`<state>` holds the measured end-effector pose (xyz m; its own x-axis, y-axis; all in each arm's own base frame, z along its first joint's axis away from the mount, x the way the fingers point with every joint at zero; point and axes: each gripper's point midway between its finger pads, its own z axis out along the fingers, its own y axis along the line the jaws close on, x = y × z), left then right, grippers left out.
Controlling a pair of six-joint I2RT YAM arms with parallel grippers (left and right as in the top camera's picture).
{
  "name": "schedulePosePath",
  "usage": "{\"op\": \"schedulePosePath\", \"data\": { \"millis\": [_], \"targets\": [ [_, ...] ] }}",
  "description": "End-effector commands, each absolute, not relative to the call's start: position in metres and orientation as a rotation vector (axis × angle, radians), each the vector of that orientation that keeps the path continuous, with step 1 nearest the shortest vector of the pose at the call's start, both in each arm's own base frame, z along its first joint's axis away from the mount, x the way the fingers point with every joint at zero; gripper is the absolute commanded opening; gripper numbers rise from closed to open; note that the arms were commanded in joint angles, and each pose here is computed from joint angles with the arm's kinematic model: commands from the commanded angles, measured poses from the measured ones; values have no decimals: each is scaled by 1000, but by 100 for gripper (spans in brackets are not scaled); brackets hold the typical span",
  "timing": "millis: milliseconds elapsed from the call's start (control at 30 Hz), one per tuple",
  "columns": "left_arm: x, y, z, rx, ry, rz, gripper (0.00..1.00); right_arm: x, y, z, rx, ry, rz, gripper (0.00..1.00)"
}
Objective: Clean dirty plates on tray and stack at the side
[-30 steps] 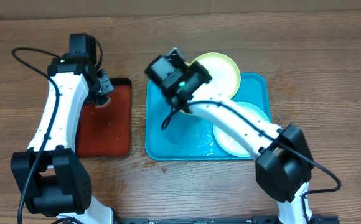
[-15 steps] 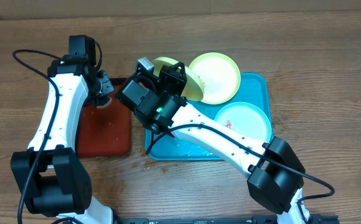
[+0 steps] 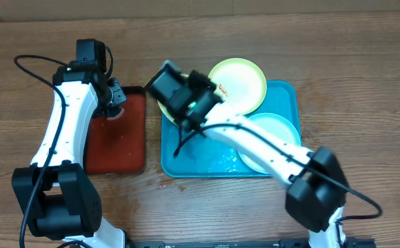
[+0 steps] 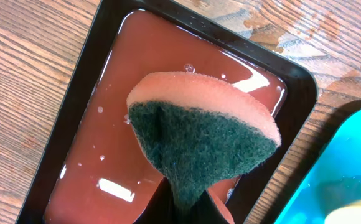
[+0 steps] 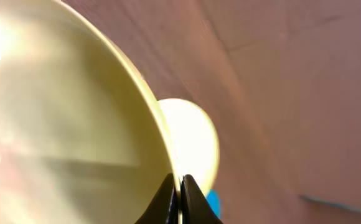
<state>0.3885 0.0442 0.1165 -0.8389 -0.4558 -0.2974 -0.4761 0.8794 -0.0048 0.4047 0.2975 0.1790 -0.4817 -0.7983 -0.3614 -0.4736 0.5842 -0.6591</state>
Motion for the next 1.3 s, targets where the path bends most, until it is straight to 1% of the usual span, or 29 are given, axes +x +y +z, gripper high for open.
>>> {"op": "schedulePosePath", "data": {
  "millis": [0, 133, 233, 267, 300, 400, 567, 700, 733, 867, 1000, 1133, 1167, 1200, 1233, 1267],
  "targets": [
    [388, 42, 113, -717, 2764, 83, 4, 410, 283, 208, -881, 2338, -68, 4],
    [388, 42, 113, -717, 2763, 82, 4, 436, 221, 198, -524, 2548, 212, 4],
    [388, 42, 113, -717, 2763, 82, 4, 445, 180, 199, -366, 2620, 501, 4],
    [388, 42, 113, -717, 2763, 83, 4, 451, 143, 201, -240, 2634, 627, 4],
    [388, 42, 113, -717, 2763, 83, 4, 457, 113, 201, -146, 2640, 650, 4],
    [388, 42, 113, -717, 2762, 83, 4, 464, 34, 192, 97, 2658, 605, 4],
    [389, 42, 113, -717, 2762, 83, 4, 455, -74, 169, 467, 2657, 531, 4],
    [389, 42, 113, -716, 2759, 81, 4, 440, -140, 132, 774, 2660, 411, 4],
    [389, 42, 113, -716, 2759, 81, 4, 436, -154, 117, 853, 2651, 417, 4],
    [389, 42, 113, -716, 2759, 81, 4, 430, -173, 87, 939, 2648, 407, 4],
    [389, 42, 113, -717, 2759, 82, 4, 426, -189, 57, 982, 2653, 291, 4],
    [389, 42, 113, -717, 2759, 81, 4, 420, -186, 37, 1021, 2660, 272, 4],
    [389, 42, 113, -716, 2759, 81, 4, 419, -185, 35, 1021, 2663, 273, 7],
    [389, 42, 113, -717, 2759, 81, 4, 419, -184, 34, 1019, 2668, 274, 14],
    [389, 42, 113, -717, 2759, 81, 4, 418, -182, 34, 1018, 2672, 276, 18],
    [389, 42, 113, -716, 2759, 81, 4, 418, -181, 35, 1016, 2674, 279, 19]
  ]
}}
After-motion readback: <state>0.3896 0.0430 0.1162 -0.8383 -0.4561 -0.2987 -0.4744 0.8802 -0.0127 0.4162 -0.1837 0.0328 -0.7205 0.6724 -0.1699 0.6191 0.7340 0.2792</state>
